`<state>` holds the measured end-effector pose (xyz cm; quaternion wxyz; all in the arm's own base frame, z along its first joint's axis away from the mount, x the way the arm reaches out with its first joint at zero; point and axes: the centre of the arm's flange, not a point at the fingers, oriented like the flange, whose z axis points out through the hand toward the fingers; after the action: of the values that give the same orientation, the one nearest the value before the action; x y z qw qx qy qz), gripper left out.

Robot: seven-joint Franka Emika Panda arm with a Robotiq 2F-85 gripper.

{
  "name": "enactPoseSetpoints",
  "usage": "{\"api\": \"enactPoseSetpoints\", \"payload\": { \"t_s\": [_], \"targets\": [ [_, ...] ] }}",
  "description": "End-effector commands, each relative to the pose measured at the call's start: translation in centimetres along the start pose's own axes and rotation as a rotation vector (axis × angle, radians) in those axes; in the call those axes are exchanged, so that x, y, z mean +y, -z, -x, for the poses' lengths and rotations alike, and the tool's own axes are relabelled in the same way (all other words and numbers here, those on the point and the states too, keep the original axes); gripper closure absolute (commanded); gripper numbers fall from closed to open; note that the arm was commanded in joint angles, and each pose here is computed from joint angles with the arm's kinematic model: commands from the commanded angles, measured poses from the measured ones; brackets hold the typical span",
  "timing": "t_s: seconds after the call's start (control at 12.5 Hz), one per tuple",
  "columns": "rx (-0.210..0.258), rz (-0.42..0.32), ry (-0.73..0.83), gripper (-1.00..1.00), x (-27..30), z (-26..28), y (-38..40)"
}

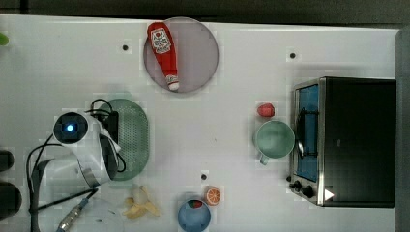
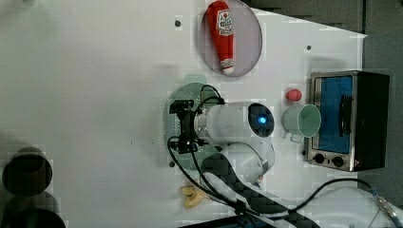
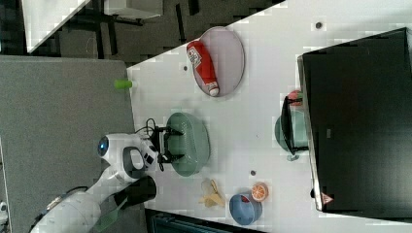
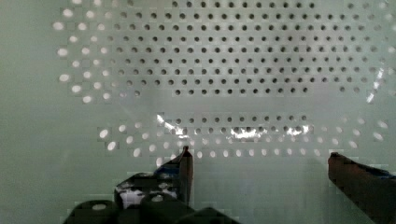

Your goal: Drag strainer right to left.

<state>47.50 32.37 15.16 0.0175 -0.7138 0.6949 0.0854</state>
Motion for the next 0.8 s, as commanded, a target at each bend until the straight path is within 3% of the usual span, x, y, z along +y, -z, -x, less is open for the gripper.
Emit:
{"api": "enactPoseSetpoints", "payload": {
  "t_s": [0.08, 0.8],
  "targets": [
    [-0.029, 0.019, -0.008, -1.00, 1.6, 3.9, -0.4],
    [-0.074, 0.006, -0.029, -1.00, 1.1, 9.5, -1.7]
  ]
}}
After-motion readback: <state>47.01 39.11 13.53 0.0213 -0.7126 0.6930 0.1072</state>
